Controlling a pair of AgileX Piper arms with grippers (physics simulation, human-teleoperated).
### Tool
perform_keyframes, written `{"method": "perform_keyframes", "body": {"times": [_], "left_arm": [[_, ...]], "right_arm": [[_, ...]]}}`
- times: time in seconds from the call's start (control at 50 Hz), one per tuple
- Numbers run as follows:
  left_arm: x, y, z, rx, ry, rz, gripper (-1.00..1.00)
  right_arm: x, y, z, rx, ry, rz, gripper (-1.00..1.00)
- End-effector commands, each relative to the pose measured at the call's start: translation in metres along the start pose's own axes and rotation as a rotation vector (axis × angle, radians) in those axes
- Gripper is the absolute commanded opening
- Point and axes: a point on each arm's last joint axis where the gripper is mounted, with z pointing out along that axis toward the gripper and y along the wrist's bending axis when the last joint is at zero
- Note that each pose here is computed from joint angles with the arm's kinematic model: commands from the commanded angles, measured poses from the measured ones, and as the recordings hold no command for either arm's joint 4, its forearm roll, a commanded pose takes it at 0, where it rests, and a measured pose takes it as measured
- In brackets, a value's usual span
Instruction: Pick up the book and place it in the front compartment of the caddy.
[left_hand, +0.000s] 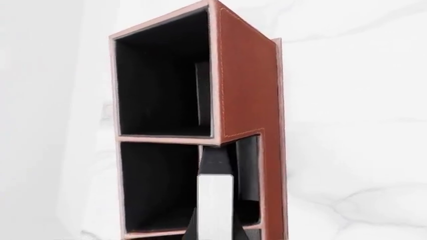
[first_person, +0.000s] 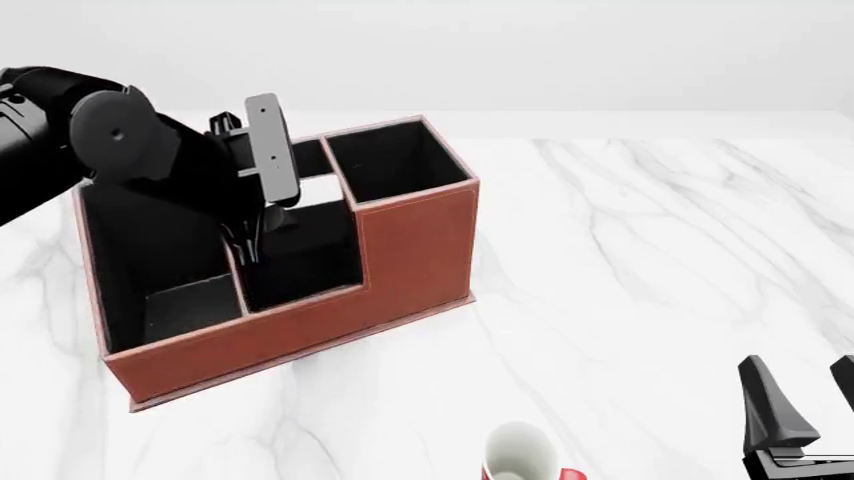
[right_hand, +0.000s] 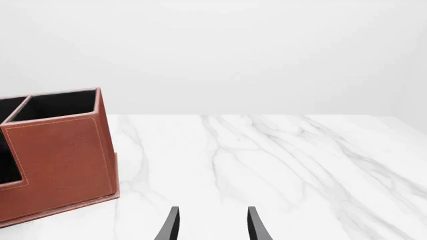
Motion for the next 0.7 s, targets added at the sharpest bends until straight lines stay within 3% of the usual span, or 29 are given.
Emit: {"method": "perform_keyframes", "body": {"times": [0.02,0.56,0.62,0.7], "left_arm": [[0.004,0.013,-0.006,-0.053,-0.004,0.007,-1.00],[0.018,0.032,-0.001,-0.112,0.016,0.009,-1.00],[0.007,0.036,-0.003,-0.120,-0.008,-0.015,-1.00],[0.015,0.036,0.003,-0.122,0.008,-0.006,-1.00]], "right_arm": [[0.000,0.000,0.000,0.000,0.001,0.000,1.00],[0.000,0.000,0.000,0.000,0.001,0.000,1.00],[0.000,0.000,0.000,0.000,0.001,0.000,1.00],[0.000,0.000,0.000,0.000,0.001,0.000,1.00]]}}
